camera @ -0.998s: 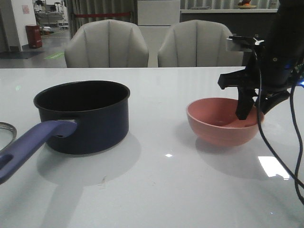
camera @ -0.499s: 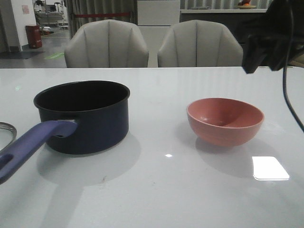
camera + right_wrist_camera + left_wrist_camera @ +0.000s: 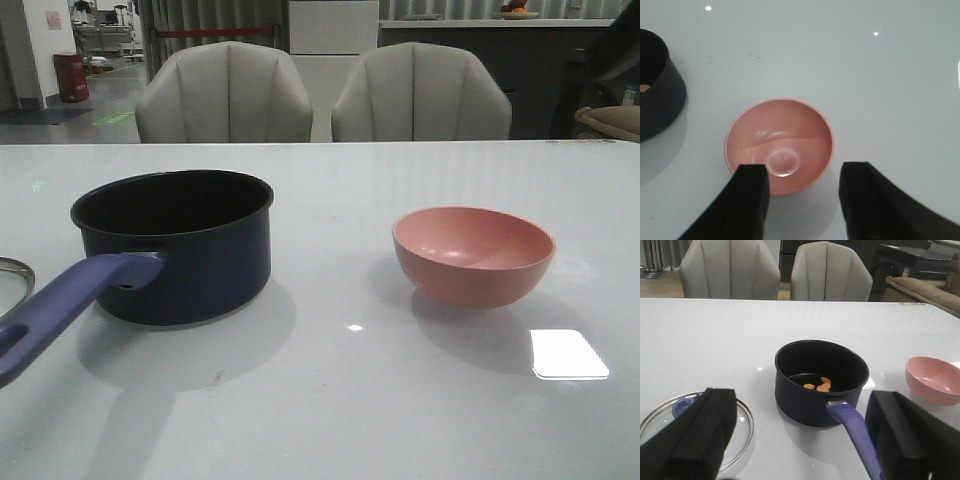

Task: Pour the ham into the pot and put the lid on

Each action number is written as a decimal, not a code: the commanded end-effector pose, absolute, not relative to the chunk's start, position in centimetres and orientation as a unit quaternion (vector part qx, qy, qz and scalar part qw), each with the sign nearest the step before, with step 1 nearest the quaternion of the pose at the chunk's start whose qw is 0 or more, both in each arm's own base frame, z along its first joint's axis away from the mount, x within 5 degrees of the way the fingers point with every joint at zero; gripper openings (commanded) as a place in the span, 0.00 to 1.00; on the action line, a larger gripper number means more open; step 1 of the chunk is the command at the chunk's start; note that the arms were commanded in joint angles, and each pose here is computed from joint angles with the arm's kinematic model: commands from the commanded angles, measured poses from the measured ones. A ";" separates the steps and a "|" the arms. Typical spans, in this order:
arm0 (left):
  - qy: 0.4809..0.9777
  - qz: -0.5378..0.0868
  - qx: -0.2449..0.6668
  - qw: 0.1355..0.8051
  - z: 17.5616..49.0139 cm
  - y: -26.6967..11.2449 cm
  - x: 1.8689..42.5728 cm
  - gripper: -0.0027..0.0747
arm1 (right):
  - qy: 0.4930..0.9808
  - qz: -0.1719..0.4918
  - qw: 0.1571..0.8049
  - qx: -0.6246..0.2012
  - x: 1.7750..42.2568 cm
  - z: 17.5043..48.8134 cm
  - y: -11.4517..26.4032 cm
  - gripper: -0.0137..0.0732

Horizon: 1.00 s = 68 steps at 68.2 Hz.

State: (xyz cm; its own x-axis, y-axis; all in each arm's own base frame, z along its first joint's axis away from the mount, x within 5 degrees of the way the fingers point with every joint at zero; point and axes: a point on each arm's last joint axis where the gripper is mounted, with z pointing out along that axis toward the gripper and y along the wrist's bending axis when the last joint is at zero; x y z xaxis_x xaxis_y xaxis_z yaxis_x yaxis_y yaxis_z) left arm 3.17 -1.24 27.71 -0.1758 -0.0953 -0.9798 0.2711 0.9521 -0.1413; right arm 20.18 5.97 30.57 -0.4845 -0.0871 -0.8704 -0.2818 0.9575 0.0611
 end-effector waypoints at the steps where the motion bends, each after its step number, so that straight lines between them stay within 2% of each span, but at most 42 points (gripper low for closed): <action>1: 0.721 -0.153 0.055 0.674 29.3 -1.2 3.1 0.76 | 0.811 0.099 0.568 -0.102 18.0 31.4 5.2 0.65; 28: 0.721 -0.153 0.055 0.674 29.3 -1.2 3.1 0.76 | 0.711 0.111 0.690 -0.085 8.2 27.7 2.4 0.65; 37: 0.721 -0.153 0.055 0.674 29.3 -1.2 3.1 0.76 | 0.684 0.115 0.715 -0.082 6.6 26.8 1.9 0.65; 49: 0.721 -0.153 0.055 0.674 29.3 -1.2 3.1 0.76 | 0.686 0.116 0.714 -0.084 6.1 26.2 1.8 0.65; 55: 0.721 -0.153 0.055 0.674 29.3 -1.2 3.1 0.76 | 0.689 0.116 0.711 -0.084 6.1 25.9 1.8 0.56; 63: 0.721 -0.153 0.055 0.674 29.3 -1.2 3.1 0.76 | 0.687 0.115 0.713 -0.083 6.1 25.9 1.8 0.29; 68: 0.721 -0.153 0.055 0.674 29.3 -1.2 3.1 0.76 | 0.687 0.115 0.713 -0.083 6.1 25.9 1.8 0.34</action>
